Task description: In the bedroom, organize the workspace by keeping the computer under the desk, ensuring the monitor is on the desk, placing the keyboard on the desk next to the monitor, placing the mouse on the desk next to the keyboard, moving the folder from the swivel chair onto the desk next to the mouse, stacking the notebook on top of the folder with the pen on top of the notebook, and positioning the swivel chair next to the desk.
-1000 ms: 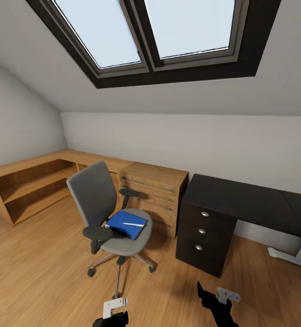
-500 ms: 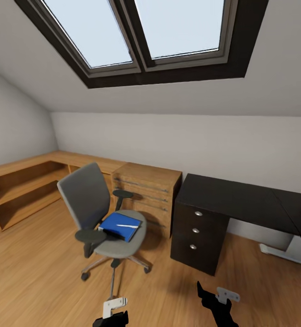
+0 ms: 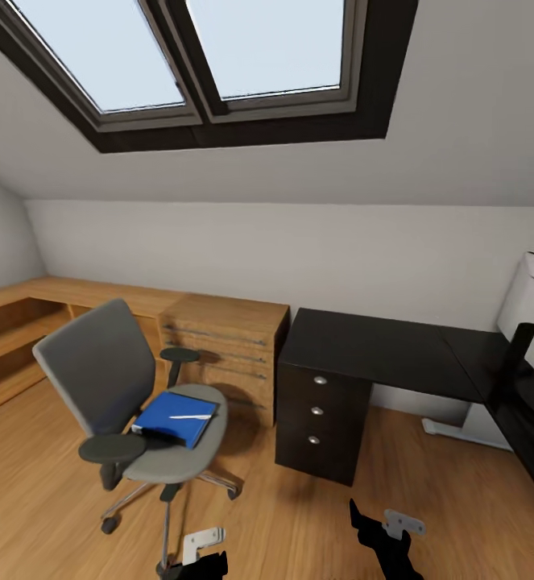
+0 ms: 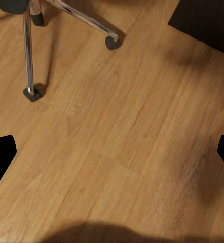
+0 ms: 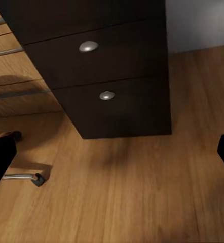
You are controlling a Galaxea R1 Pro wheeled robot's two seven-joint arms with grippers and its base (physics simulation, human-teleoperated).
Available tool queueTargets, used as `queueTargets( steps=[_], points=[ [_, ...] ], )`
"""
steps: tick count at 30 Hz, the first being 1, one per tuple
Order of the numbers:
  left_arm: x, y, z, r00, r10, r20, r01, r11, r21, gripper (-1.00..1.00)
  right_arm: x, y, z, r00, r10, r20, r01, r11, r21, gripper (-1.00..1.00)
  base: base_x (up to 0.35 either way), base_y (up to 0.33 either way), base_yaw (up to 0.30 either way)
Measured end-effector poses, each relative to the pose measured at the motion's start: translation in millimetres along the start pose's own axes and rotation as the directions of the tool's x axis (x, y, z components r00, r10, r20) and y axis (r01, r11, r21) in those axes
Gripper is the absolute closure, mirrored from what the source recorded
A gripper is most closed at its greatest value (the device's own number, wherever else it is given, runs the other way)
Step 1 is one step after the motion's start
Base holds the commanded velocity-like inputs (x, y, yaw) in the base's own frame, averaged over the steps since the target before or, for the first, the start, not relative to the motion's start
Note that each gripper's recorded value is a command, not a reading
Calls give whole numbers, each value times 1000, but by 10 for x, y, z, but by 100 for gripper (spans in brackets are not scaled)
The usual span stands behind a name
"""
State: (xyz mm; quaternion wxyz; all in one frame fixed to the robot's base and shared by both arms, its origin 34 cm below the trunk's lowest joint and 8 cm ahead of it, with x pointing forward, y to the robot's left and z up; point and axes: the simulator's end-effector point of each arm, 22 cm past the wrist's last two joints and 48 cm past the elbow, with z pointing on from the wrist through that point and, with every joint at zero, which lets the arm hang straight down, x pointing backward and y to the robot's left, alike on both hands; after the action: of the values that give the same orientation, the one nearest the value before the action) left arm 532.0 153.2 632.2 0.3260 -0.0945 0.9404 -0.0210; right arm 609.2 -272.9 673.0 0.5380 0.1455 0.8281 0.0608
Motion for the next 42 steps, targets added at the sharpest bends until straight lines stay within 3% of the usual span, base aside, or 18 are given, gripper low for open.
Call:
queueTargets(
  steps=[14, 42],
  points=[
    [-62, -12, -85, 1000, 5, 1, -5, 1000, -1, -100, -84, 45, -46, 1000, 0, -1, 0, 1000, -3, -100, 2, 0, -276],
    [-190, -31, -380, 1000, 5, -20, -5, 1000, -4, -100, -306, 121, -234, 1000, 0, -24, 0, 1000, 1, -100, 0, 0, -12]
  ],
)
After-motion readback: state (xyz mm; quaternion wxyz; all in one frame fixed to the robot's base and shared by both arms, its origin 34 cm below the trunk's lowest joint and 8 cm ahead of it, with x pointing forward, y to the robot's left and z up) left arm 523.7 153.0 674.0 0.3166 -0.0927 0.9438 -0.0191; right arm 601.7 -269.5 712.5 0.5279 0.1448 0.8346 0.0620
